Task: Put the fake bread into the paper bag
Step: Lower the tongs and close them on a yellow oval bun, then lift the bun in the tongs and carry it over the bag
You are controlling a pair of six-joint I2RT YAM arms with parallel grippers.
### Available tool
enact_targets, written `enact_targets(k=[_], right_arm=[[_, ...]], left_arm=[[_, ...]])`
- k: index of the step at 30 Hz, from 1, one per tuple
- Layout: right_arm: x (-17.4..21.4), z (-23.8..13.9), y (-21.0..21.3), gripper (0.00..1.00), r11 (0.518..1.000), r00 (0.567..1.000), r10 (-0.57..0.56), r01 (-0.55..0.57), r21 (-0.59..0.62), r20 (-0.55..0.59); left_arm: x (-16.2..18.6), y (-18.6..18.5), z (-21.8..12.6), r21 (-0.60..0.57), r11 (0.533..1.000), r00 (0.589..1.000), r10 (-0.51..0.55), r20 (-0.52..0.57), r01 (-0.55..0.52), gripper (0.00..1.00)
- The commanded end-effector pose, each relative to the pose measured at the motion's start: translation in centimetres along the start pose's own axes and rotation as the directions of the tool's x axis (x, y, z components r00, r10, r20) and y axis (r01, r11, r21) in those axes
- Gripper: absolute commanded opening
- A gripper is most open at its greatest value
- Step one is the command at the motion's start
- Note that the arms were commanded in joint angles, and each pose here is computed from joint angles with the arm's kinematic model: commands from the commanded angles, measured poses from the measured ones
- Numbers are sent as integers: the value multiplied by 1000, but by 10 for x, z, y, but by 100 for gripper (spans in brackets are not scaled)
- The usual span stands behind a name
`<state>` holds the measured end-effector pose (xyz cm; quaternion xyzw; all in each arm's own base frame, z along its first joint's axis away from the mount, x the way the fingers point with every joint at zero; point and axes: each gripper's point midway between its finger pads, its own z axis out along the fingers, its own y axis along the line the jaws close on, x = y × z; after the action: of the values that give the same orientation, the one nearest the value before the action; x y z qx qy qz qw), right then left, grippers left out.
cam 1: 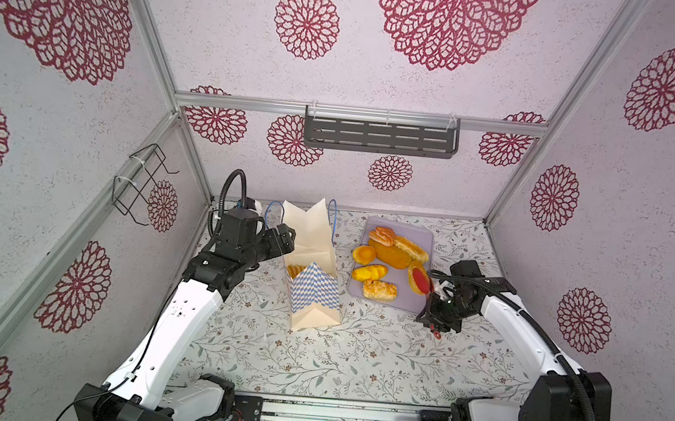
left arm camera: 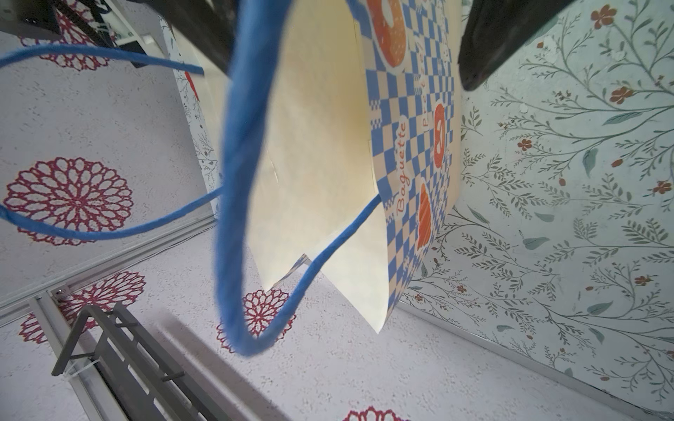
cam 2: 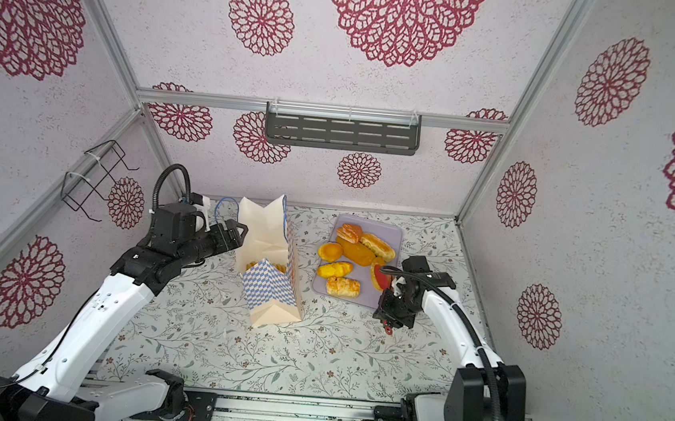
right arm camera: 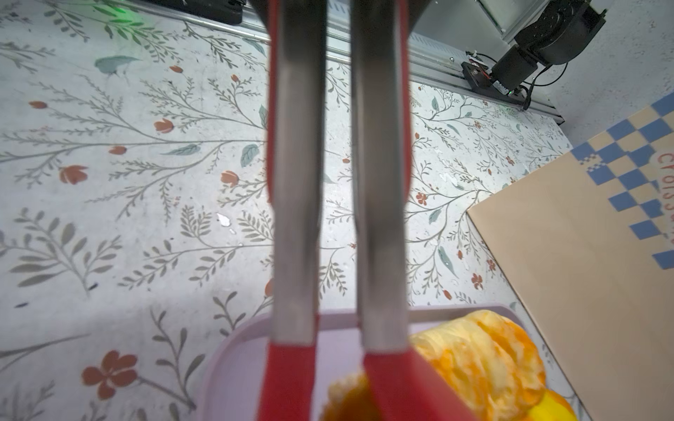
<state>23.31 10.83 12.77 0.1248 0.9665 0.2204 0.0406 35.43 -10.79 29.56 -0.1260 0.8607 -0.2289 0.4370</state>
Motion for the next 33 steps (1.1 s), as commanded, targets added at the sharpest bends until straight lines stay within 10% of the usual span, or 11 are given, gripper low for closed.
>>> enact_targets(k=[1,17,33], right_arm=[[-10,-30,17,25,999,994,-21,26,-46,106],[-51,-129,127,23,926,853,-188,319,-203,486],[37,-147,305,24,535,549,-618,818,-211,563]], left_arm=[[-11,-7,-6,13,1000,1000,-3,26,3,86],[-13,-1,-14,-25,999,999,-42,33,42,73],[-11,11,-20,-88,994,998,-58,39,62,46]])
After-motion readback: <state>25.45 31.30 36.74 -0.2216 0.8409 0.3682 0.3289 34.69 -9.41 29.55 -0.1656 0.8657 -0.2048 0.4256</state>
